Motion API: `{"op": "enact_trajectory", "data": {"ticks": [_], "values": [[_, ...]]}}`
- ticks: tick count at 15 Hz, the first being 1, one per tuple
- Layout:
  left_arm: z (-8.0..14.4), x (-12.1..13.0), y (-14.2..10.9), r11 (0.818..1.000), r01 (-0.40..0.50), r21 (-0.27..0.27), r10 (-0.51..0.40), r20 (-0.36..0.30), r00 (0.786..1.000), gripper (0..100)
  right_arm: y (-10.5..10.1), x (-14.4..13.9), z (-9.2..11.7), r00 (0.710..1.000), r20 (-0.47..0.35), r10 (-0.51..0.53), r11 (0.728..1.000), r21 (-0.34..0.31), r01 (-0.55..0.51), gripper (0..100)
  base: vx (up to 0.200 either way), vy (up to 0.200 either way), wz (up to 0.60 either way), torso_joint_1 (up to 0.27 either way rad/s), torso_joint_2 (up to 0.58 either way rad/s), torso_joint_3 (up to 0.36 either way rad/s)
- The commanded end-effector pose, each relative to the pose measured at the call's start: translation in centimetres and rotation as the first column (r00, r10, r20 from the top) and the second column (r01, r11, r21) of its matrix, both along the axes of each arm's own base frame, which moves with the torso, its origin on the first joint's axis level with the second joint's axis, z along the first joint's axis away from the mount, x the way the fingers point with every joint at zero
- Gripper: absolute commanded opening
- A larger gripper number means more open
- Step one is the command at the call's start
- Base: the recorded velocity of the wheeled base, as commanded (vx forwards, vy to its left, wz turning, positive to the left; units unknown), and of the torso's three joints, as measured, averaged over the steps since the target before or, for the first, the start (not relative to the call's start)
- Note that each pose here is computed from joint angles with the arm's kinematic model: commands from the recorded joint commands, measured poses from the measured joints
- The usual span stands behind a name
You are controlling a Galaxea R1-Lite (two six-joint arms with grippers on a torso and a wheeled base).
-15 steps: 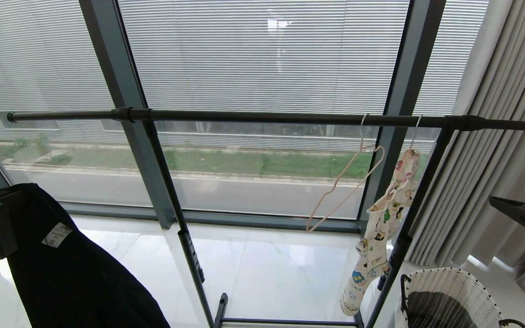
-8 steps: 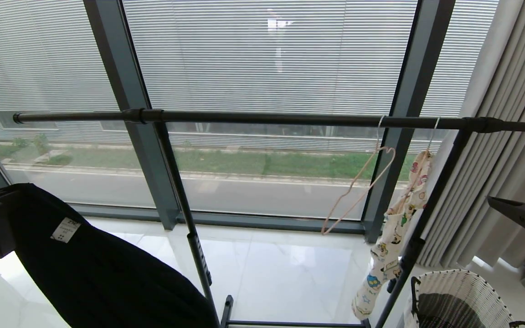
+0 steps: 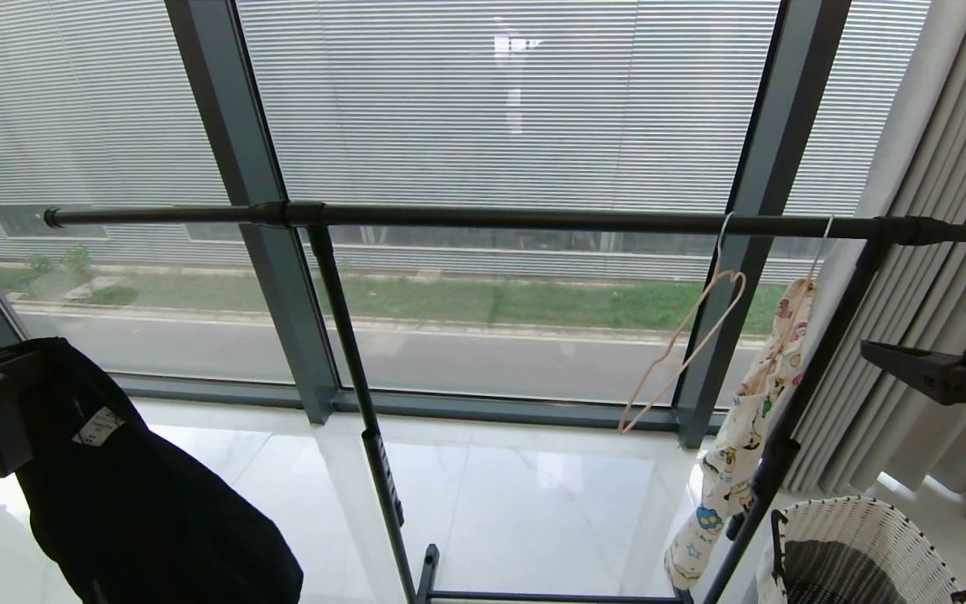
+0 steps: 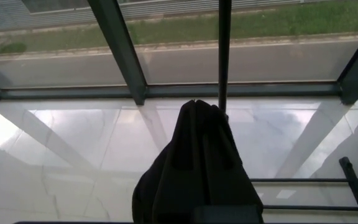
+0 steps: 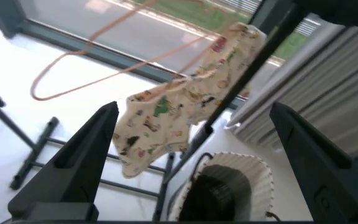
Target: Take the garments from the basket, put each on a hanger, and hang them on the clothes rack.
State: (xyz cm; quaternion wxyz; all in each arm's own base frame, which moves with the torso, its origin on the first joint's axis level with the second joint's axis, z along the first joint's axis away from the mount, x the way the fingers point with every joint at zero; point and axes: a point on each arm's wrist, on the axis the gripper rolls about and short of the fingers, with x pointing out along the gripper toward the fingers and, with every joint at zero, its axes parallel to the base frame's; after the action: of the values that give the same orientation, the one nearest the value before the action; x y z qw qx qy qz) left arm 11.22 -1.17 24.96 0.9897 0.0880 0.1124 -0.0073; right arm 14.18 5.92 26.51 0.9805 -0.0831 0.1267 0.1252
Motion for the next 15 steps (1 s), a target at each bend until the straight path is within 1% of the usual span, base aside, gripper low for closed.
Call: {"op": "enact_trajectory", "data": {"ticks": [1,3,5,6,8,13,15], "values": [[0.1,0.1,0.0,1.000,-0.001,0.001,0.001,0.001,1.000,0,2.6,2.3,-0.7,0.996,-0.057,0.066,0.998,-0.001,-0.067,100,0.000,0.000,0.00,0.000,0.00,0.000],[0.3,0.2,0.0,1.000,-0.001,0.001,0.001,0.004,1.000,0,4.8,5.3,-1.3,0.994,-0.070,0.078,0.997,0.015,-0.078,100,0.000,0.000,0.00,0.000,0.00,0.000],[0.2,0.2,0.0,1.000,0.001,0.008,-0.001,0.002,1.000,0,6.4,8.1,-1.7,0.995,-0.087,0.057,0.998,0.030,-0.055,100,0.000,0.000,0.00,0.000,0.00,0.000],[0.2,0.2,0.0,1.000,0.001,0.008,-0.001,0.002,1.000,0,6.9,8.8,-1.7,0.995,-0.088,0.050,0.998,0.039,-0.046,100,0.200,0.000,0.00,0.002,0.00,0.007],[0.1,0.3,0.0,1.000,0.001,0.009,-0.001,-0.006,1.000,0,7.8,8.7,-1.9,0.994,-0.095,0.062,0.998,0.033,-0.060,100,0.200,0.000,0.00,0.000,0.00,0.000],[0.0,0.3,-0.1,1.000,0.008,0.008,-0.008,-0.007,1.000,0,8.8,9.0,-2.8,0.990,-0.123,0.072,0.997,0.013,-0.071,100,0.000,0.000,0.00,0.000,0.00,0.000],[0.0,0.3,-0.2,1.000,0.014,0.008,-0.014,-0.007,1.000,0,9.6,9.4,-3.8,0.987,-0.150,0.065,0.998,-0.004,-0.067,100,0.000,0.000,0.00,0.000,0.00,0.000]]}}
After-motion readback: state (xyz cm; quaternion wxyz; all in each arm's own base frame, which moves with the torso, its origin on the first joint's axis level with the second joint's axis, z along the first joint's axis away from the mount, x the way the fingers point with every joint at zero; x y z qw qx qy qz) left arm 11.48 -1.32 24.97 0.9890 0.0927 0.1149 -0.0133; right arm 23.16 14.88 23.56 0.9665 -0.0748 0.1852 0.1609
